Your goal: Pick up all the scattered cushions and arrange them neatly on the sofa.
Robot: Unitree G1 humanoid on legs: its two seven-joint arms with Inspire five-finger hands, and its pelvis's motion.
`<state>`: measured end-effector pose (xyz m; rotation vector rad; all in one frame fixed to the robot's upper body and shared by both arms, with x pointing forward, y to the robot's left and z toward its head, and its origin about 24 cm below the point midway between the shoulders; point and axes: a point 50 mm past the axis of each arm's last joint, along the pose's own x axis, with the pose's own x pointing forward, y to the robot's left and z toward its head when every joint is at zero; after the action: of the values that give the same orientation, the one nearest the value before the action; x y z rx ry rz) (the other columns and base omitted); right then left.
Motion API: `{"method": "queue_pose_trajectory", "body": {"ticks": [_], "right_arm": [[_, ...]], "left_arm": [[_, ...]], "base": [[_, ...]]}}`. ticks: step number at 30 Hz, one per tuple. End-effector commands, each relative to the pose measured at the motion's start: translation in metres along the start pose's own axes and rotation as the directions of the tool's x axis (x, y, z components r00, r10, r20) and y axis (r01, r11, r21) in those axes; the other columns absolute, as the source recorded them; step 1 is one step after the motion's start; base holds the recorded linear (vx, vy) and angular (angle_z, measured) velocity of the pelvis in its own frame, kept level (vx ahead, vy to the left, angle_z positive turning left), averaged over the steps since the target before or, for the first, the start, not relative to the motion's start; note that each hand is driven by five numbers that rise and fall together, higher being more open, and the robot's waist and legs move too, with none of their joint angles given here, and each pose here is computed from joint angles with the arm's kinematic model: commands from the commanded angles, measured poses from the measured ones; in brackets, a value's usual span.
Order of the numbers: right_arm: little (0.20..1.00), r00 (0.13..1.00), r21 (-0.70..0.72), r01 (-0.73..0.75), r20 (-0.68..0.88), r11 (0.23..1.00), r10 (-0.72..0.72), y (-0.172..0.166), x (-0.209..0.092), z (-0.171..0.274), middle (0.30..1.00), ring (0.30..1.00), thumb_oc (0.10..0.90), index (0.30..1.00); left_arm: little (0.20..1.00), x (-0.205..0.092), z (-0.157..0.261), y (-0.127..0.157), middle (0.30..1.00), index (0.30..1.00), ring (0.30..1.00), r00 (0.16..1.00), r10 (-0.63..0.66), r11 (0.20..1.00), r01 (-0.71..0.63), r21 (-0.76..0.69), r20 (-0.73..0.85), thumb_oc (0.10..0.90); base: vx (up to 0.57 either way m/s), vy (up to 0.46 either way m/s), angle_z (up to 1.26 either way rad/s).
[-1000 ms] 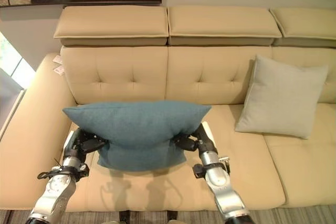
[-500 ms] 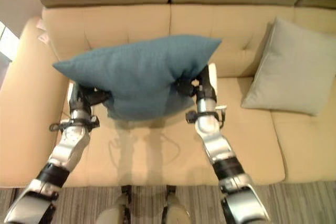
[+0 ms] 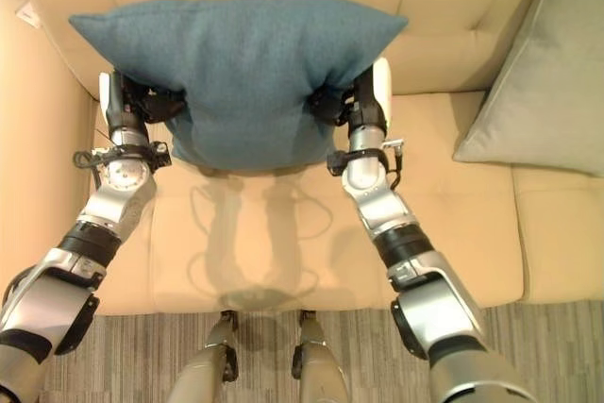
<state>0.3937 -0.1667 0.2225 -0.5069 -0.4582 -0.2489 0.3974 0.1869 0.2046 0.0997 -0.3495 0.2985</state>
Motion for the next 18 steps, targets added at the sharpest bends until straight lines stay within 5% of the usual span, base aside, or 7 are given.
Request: {"method": "queue_pose_trajectory", "body": {"ticks": [1, 10, 11, 12, 13, 14, 18], "right_arm": [[0.300, 0.895, 0.145, -0.067, 0.446, 0.987, -0.005, 0.014, 0.019, 0.124, 0.300, 0.300, 0.400, 0.300], [0.300, 0.924, 0.062, -0.027, 0.383, 0.998, 0.001, 0.010, 0.027, 0.110, 0.300, 0.300, 0.400, 0.300], [0.411, 0.930, 0.037, -0.019, 0.367, 0.999, 0.004, 0.010, 0.029, 0.106, 0.411, 0.411, 0.474, 0.411], [0.411, 0.930, 0.038, -0.019, 0.368, 0.999, 0.004, 0.010, 0.029, 0.106, 0.411, 0.411, 0.474, 0.411], [0.709, 0.935, 0.011, -0.007, 0.355, 1.000, 0.003, 0.009, 0.031, 0.103, 0.709, 0.709, 0.673, 0.709], [0.900, 0.942, -0.028, 0.027, 0.336, 0.999, -0.016, 0.007, 0.035, 0.100, 0.900, 0.900, 0.800, 0.900], [0.900, 0.951, -0.105, 0.096, 0.303, 0.990, -0.060, -0.008, 0.045, 0.093, 0.900, 0.900, 0.800, 0.900]], "left_arm": [[0.300, 0.004, 0.134, -0.053, 0.300, 0.300, 0.300, 0.837, -0.173, 0.967, 0.245, -0.073, 0.520, 0.400], [0.300, 0.008, 0.116, -0.055, 0.300, 0.300, 0.300, 0.879, -0.177, 0.965, 0.243, -0.096, 0.443, 0.400], [0.462, 0.009, 0.116, -0.055, 0.462, 0.462, 0.462, 0.881, -0.180, 0.968, 0.239, -0.081, 0.438, 0.508], [0.462, 0.009, 0.116, -0.055, 0.462, 0.462, 0.462, 0.881, -0.180, 0.968, 0.238, -0.081, 0.438, 0.508], [0.841, 0.011, 0.116, -0.055, 0.841, 0.841, 0.841, 0.885, -0.182, 0.970, 0.232, -0.067, 0.430, 0.761], [0.900, 0.016, 0.117, -0.051, 0.900, 0.900, 0.900, 0.893, -0.158, 0.977, 0.203, -0.063, 0.420, 0.800], [0.900, 0.023, 0.123, -0.042, 0.900, 0.900, 0.900, 0.901, -0.119, 0.986, 0.156, -0.056, 0.417, 0.800]], "base": [[0.00, 0.000, 0.00], [0.01, -0.012, 0.02], [0.00, 0.000, 0.00], [0.00, 0.000, 0.00], [0.00, 0.000, 0.00], [0.00, 0.000, 0.00], [0.00, 0.000, 0.00]]}}
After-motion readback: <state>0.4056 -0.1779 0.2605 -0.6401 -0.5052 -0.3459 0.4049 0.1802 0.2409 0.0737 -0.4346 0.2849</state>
